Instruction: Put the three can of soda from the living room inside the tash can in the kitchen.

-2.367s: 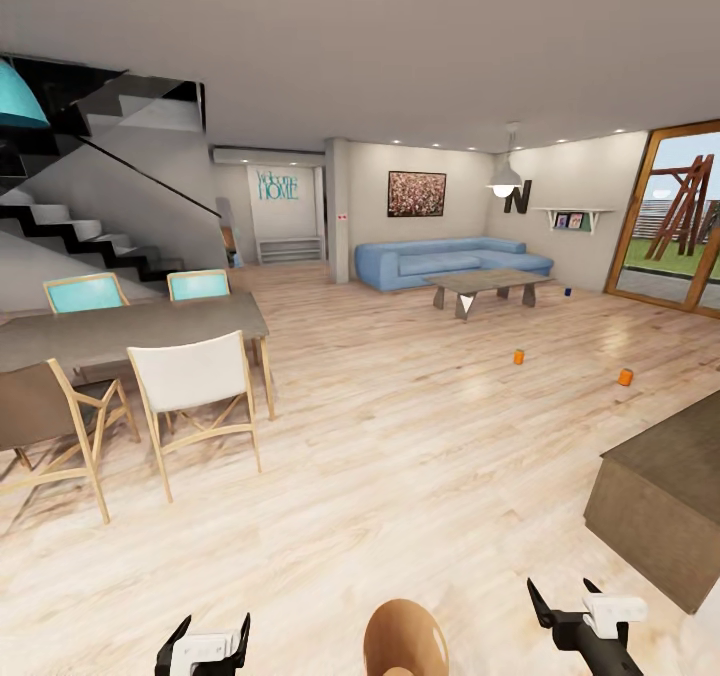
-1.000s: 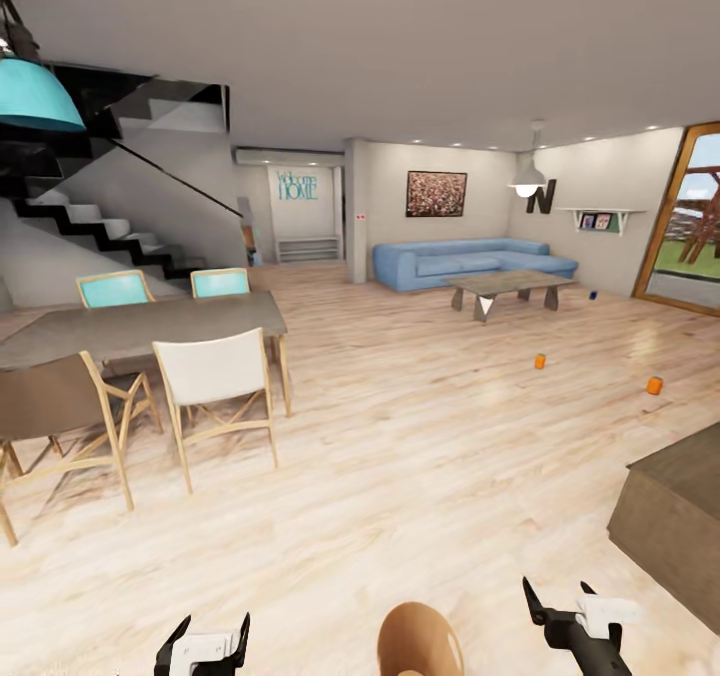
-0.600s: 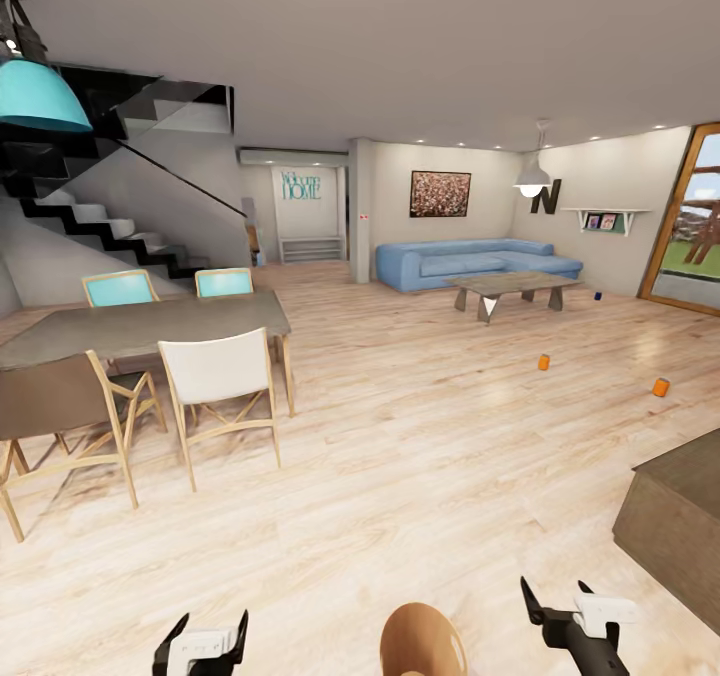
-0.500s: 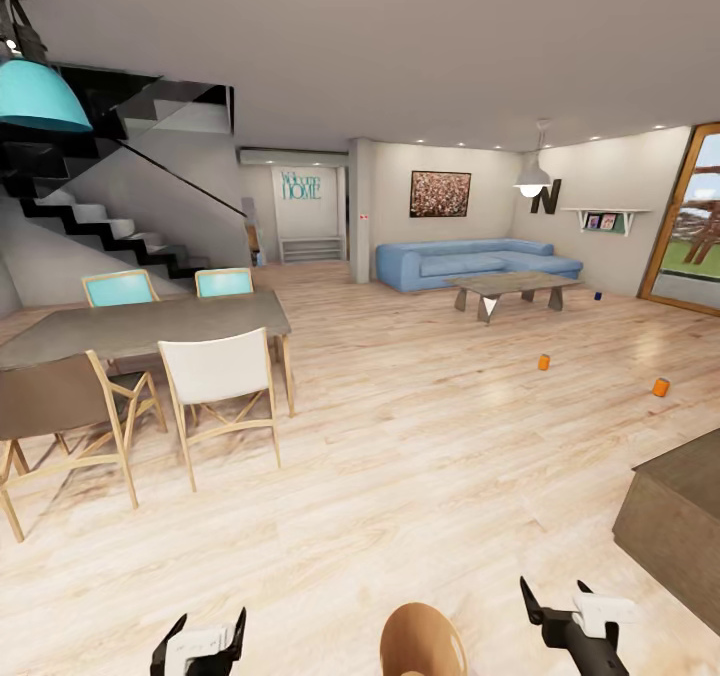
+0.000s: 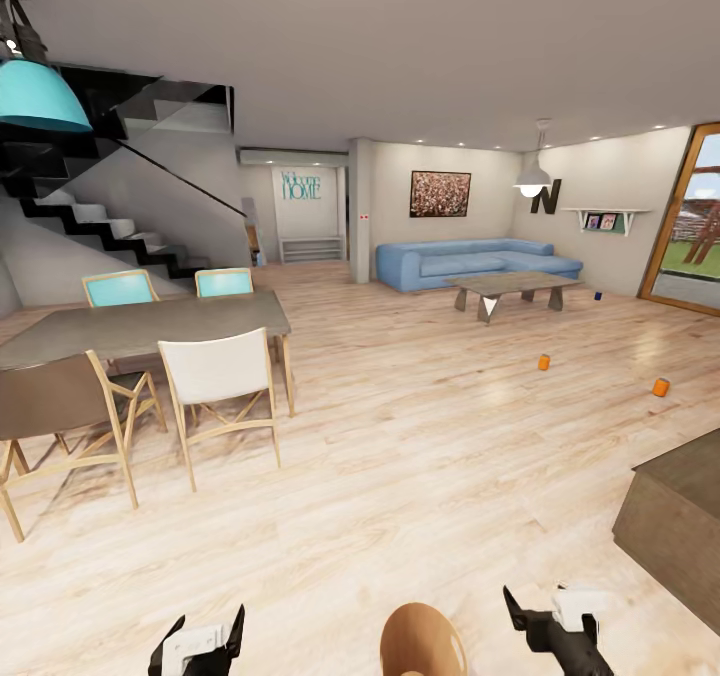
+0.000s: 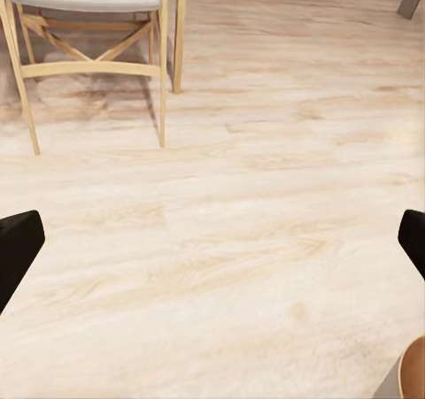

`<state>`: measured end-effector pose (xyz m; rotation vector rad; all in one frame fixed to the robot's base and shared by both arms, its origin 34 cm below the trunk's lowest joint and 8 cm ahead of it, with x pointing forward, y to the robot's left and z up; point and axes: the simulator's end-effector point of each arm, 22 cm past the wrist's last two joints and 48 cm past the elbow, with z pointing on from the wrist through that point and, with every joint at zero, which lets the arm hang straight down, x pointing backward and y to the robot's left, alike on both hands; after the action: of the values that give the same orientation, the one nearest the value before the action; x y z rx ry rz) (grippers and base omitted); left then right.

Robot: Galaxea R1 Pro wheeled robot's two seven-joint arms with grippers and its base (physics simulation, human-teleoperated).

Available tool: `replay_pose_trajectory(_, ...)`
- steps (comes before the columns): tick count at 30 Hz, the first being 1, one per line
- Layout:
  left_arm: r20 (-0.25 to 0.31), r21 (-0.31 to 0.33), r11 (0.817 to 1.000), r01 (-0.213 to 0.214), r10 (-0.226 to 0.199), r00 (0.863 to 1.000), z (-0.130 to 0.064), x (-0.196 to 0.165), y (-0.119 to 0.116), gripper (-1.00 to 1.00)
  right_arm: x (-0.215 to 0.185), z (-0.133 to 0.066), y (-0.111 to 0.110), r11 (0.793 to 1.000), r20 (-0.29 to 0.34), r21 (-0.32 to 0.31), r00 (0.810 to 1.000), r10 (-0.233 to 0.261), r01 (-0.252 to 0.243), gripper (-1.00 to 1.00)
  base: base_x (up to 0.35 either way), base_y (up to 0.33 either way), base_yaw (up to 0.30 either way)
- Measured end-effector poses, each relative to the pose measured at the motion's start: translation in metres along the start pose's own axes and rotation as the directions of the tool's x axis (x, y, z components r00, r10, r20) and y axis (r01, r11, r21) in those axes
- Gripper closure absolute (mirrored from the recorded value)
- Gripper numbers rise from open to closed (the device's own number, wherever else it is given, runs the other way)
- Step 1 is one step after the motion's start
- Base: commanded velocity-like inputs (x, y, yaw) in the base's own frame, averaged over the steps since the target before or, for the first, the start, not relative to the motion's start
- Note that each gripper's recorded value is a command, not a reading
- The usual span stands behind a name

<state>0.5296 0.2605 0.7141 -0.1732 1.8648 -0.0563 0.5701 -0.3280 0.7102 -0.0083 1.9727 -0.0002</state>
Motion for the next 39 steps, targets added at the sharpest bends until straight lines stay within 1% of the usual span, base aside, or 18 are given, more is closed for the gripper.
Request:
replay_pose_trajectory(3,-0.002,0.000,1.000,0.000,0.000,1.000,0.000,0.001,0.000,-1.00,0.003,0.014,0.004,1.000,-0.102,-0.011,0.994,0.025,-0.026,-1.00,0.000,0.000,0.000)
replay_pose_trajectory(4,-0.002,0.000,1.000,0.000,0.000,1.000,0.000,0.001,0.000,-1.00,0.003,0.014,0.004,1.000,-0.103,-0.011,0.994,0.025,-0.026,-1.00,0.000,0.000,0.000)
replay_pose_trajectory(7,-0.003,0.000,1.000,0.000,0.000,1.000,0.000,0.001,0.000,-1.00,-0.013,0.033,0.005,0.999,-0.168,-0.012,0.985,0.048,-0.051,-1.00,0.000,0.000,0.000)
replay_pose_trajectory(11,-0.004,0.000,1.000,0.000,0.000,1.000,0.000,0.002,0.000,-1.00,-0.043,0.053,0.006,0.997,-0.209,-0.013,0.975,0.071,-0.075,-1.00,0.000,0.000,0.000)
replay_pose_trajectory(12,-0.004,0.000,1.000,0.000,0.000,1.000,0.000,0.002,0.000,-1.00,-0.062,0.065,0.009,0.996,-0.241,-0.016,0.967,0.086,-0.092,-1.00,0.000,0.000,0.000)
replay_pose_trajectory(15,-0.004,0.000,1.000,0.000,0.000,1.000,0.000,0.002,0.000,-1.00,-0.083,0.076,0.013,0.994,-0.286,-0.020,0.953,0.100,-0.110,-1.00,0.000,0.000,0.000)
replay_pose_trajectory(17,-0.005,0.000,1.000,0.000,0.000,1.000,0.000,0.002,0.000,-1.00,-0.099,0.083,0.017,0.993,-0.314,-0.026,0.944,0.104,-0.119,-1.00,0.000,0.000,0.000)
replay_pose_trajectory(20,-0.005,0.000,1.000,0.001,-0.001,1.000,0.000,0.002,0.000,-1.00,-0.140,0.098,0.028,0.991,-0.356,-0.047,0.929,0.099,-0.124,-1.00,0.000,0.000,0.000)
replay_pose_trajectory(21,-0.005,-0.001,1.000,0.001,-0.001,1.000,0.000,0.002,0.000,-1.00,-0.147,0.101,0.030,0.991,-0.365,-0.050,0.926,0.096,-0.123,-1.00,0.000,0.000,0.000)
replay_pose_trajectory(22,-0.005,-0.002,1.000,0.002,-0.002,1.000,0.000,0.002,0.001,-1.00,-0.149,0.106,0.036,0.990,-0.400,-0.058,0.912,0.091,-0.125,-1.00,0.000,0.000,0.000)
replay_pose_trajectory(24,-0.006,-0.004,1.000,0.005,-0.005,1.000,0.000,0.002,0.001,-1.00,-0.147,0.110,0.041,0.990,-0.439,-0.064,0.895,0.085,-0.125,-1.00,0.000,0.000,0.000)
replay_pose_trajectory(26,-0.007,-0.007,1.000,0.014,-0.014,1.000,0.001,0.002,0.002,-1.00,-0.139,0.114,0.045,0.989,-0.486,-0.069,0.870,0.079,-0.128,-1.00,0.000,0.000,0.000)
replay_pose_trajectory(28,-0.006,-0.014,0.999,0.038,-0.038,0.999,0.001,0.002,0.003,-1.00,-0.111,0.119,0.055,0.989,-0.594,-0.075,0.802,0.060,-0.130,-1.00,0.000,0.000,0.000)
replay_pose_trajectory(29,-0.006,-0.015,0.999,0.042,-0.042,0.999,0.001,0.002,0.004,-1.00,-0.105,0.120,0.057,0.989,-0.615,-0.077,0.787,0.053,-0.126,-1.00,0.000,0.000,0.000)
replay_pose_trajectory(30,-0.006,-0.016,0.999,0.045,-0.045,0.999,0.001,0.002,0.004,-1.00,-0.102,0.121,0.058,0.989,-0.628,-0.080,0.777,0.045,-0.121,-1.00,0.000,0.000,0.000)
replay_pose_trajectory(32,-0.008,-0.016,0.998,0.052,-0.053,0.999,0.000,0.002,0.004,-1.00,-0.098,0.125,0.061,0.991,-0.639,-0.092,0.769,0.015,-0.096,-1.00,0.000,0.000,0.000)
replay_pose_trajectory(36,-0.019,-0.015,0.998,0.058,-0.058,0.998,0.001,0.004,0.003,-1.00,-0.095,0.127,0.062,0.992,-0.643,-0.103,0.766,-0.012,-0.071,-1.00,0.001,0.000,0.000)
replay_pose_trajectory(39,-0.059,-0.011,0.998,0.060,-0.060,0.996,0.002,0.007,0.001,-1.00,-0.094,0.127,0.064,0.992,-0.643,-0.108,0.766,-0.022,-0.063,-1.00,0.038,0.000,0.000)
